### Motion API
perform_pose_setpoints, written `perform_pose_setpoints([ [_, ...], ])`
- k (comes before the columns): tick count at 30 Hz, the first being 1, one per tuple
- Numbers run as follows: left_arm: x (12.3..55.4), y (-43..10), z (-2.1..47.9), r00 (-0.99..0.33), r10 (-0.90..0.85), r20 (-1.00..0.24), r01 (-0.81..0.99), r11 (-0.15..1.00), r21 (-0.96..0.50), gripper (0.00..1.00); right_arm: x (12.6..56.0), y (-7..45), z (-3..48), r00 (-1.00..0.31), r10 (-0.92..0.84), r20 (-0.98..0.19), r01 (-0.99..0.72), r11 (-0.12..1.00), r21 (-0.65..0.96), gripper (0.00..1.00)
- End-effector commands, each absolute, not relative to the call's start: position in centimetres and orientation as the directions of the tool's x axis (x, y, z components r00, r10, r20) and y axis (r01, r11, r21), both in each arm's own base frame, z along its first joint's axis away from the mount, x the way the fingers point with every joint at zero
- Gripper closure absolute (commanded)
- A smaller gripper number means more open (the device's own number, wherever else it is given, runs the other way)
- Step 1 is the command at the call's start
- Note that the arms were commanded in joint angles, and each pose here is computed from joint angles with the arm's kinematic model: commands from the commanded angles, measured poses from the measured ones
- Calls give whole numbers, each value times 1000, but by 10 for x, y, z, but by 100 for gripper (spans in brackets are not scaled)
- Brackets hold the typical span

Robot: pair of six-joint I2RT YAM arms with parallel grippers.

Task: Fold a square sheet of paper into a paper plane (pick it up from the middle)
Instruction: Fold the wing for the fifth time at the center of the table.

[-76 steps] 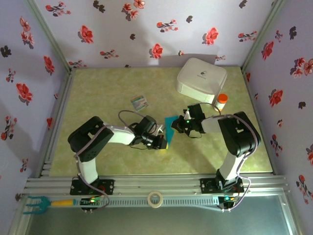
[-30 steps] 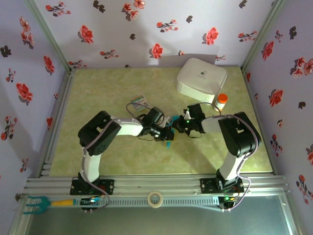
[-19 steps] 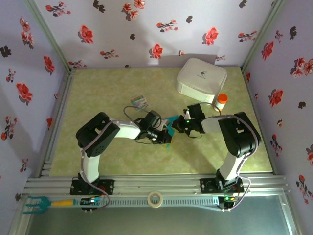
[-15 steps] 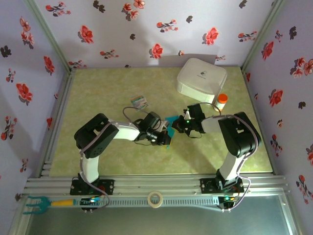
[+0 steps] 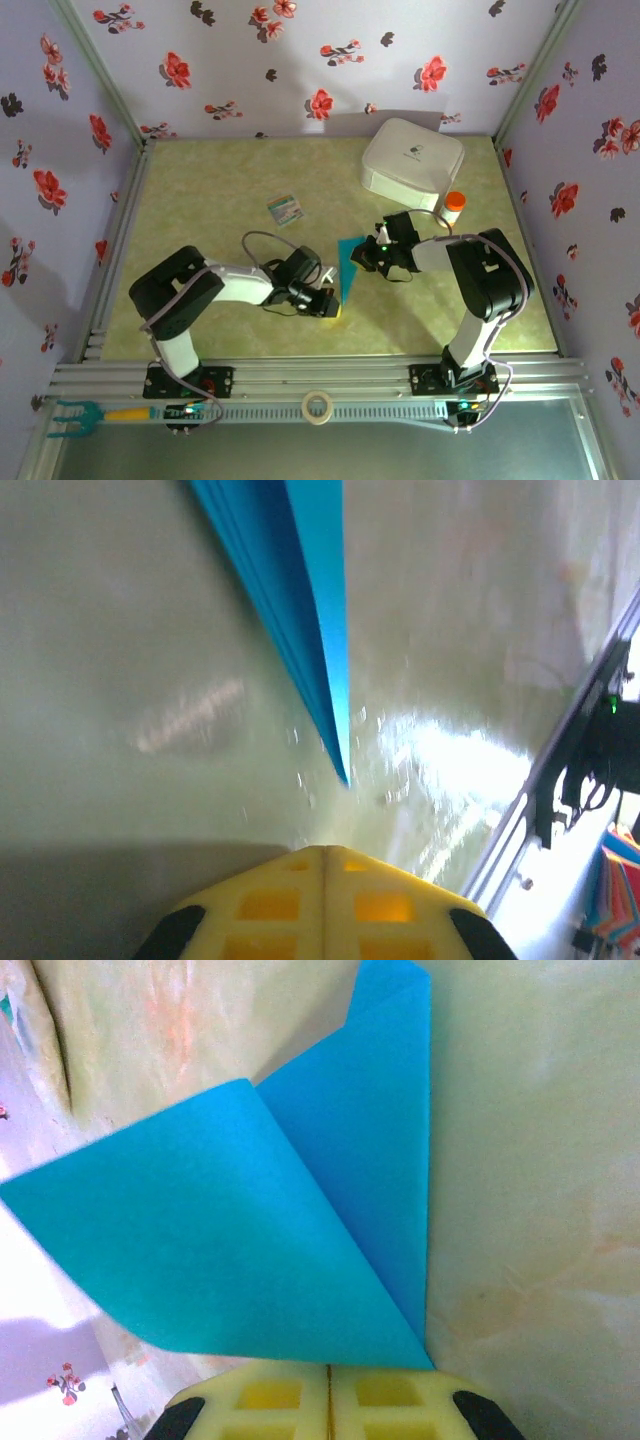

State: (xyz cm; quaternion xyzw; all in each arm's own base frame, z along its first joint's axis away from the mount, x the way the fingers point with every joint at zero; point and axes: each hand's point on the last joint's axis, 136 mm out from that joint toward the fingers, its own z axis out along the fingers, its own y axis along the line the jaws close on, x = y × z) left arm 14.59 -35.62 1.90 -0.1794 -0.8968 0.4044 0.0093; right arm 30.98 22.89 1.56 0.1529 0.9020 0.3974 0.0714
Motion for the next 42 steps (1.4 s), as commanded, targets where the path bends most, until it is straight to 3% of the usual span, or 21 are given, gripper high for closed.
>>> perform_pose_setpoints([
  [1,149,-364,51,-933,314,-178,327,526,-785,100,299,210,-9,-925,379,21,302,701,645,91],
  [8,207,-388,85,-956,175,-236,291,449,-845,100,300,211,-8,-923,384,23,305,694,652,91],
  [21,255,-405,39,-961,166,-221,276,590,-759,100,299,214,-7,-922,385,31,307,681,665,91],
  [33,214,-354,-32,-972,222,-72,216,741,-636,100,305,221,15,-922,386,12,278,643,713,89],
  [42,171,-323,-39,-944,330,-29,269,714,-646,100,309,223,74,-935,326,-139,112,645,756,87],
])
